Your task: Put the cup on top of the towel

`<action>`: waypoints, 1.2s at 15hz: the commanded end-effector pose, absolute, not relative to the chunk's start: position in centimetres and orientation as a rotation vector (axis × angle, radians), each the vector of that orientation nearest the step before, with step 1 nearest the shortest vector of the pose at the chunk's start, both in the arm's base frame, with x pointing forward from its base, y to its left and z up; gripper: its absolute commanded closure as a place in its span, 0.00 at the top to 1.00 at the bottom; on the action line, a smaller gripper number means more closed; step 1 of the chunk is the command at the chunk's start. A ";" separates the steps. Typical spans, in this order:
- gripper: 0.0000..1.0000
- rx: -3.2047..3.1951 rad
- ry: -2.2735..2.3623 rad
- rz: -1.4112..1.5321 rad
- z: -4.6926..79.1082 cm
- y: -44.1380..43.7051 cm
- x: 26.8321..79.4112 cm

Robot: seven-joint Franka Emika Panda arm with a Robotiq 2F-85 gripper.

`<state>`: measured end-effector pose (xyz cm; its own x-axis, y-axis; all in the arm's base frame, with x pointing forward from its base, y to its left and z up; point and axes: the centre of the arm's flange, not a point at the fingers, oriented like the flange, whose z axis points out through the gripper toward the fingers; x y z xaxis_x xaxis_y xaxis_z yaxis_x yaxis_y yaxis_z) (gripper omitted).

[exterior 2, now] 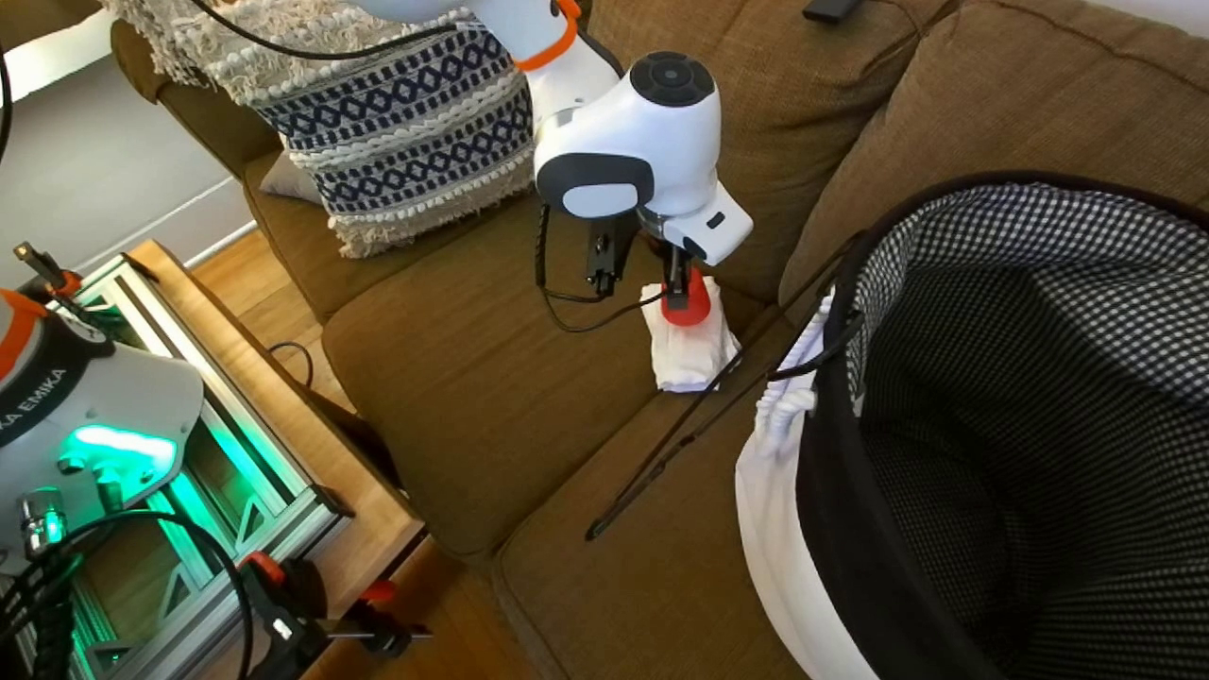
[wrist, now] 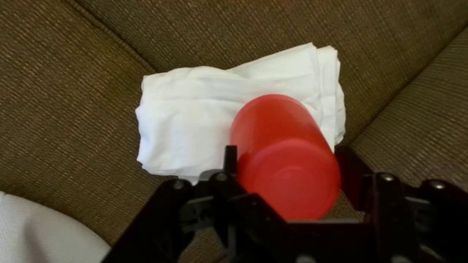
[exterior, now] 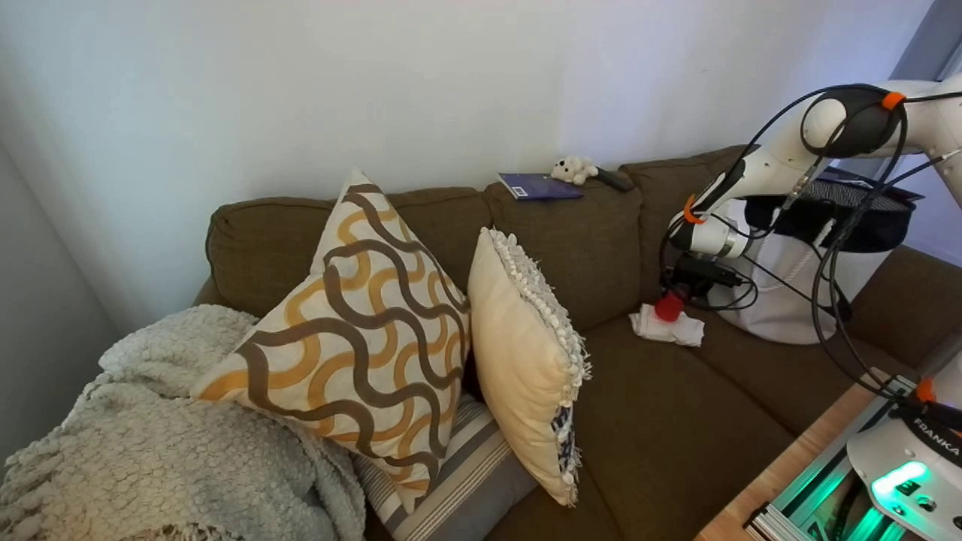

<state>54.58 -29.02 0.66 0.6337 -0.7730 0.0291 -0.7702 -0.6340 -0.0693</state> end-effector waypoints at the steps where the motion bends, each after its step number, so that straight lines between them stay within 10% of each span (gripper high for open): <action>1: 0.42 -2.784 1.384 -0.067 -2.2 -30.2 56.0; 3: 0.42 -2.769 1.409 -0.003 -4.3 -30.6 56.5; 5: 0.94 -2.747 1.431 0.138 -6.7 -30.6 56.5; 18: 1.00 -2.853 1.133 -0.148 6.5 -27.8 58.4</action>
<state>58.43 -27.73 6.64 0.7265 -0.6841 0.0645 -0.6775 -0.7288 -0.0994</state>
